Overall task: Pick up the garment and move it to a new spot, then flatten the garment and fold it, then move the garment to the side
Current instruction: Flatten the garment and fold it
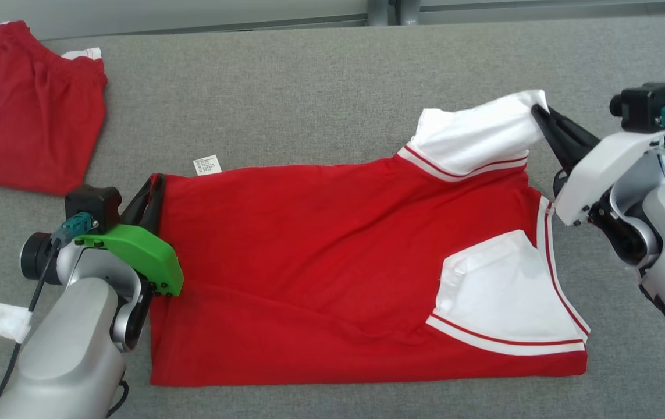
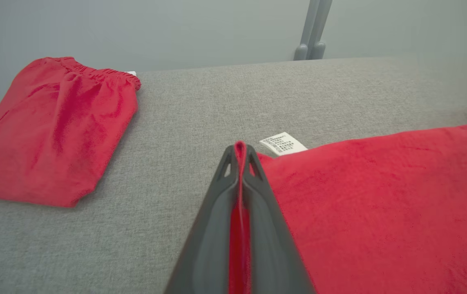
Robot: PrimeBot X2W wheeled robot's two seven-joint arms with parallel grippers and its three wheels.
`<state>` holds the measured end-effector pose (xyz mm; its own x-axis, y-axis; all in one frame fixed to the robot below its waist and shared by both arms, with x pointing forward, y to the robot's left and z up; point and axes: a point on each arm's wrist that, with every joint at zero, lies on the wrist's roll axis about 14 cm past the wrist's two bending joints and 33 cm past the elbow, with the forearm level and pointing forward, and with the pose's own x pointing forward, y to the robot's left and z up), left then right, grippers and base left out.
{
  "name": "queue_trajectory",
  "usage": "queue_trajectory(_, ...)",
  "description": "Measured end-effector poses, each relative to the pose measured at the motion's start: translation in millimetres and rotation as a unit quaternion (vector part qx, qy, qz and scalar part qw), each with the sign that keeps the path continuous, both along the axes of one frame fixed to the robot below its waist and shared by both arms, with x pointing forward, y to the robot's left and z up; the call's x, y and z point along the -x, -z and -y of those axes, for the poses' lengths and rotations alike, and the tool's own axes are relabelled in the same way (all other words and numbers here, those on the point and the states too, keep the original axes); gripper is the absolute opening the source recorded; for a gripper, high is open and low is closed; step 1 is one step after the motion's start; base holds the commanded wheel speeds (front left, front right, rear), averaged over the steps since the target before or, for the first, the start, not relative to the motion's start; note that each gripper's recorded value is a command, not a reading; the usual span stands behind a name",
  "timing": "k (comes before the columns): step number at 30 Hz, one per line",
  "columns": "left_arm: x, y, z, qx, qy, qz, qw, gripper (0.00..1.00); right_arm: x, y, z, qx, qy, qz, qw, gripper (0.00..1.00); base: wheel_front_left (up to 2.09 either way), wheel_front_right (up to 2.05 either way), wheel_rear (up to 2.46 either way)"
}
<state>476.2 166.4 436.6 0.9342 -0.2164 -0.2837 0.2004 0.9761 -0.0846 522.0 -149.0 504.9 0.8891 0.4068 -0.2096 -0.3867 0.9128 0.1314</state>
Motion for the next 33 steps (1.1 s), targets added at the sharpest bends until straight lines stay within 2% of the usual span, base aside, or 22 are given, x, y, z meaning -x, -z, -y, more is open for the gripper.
queue_trajectory(9,26,-24,8,0.024,0.003,0.035,0.999,0.0,59,10,7,-0.029,0.0,-0.007,1.0,0.0,0.0,0.0,0.0)
queue_trajectory(18,66,-7,-4,0.046,-0.039,0.002,0.998,0.0,115,38,6,-0.037,0.007,-0.049,0.998,0.0,0.0,0.0,0.0)
queue_trajectory(33,94,17,-4,0.057,-0.054,-0.04,0.996,0.0,155,51,13,-0.038,0.04,-0.081,0.995,0.0,0.0,0.0,0.0)
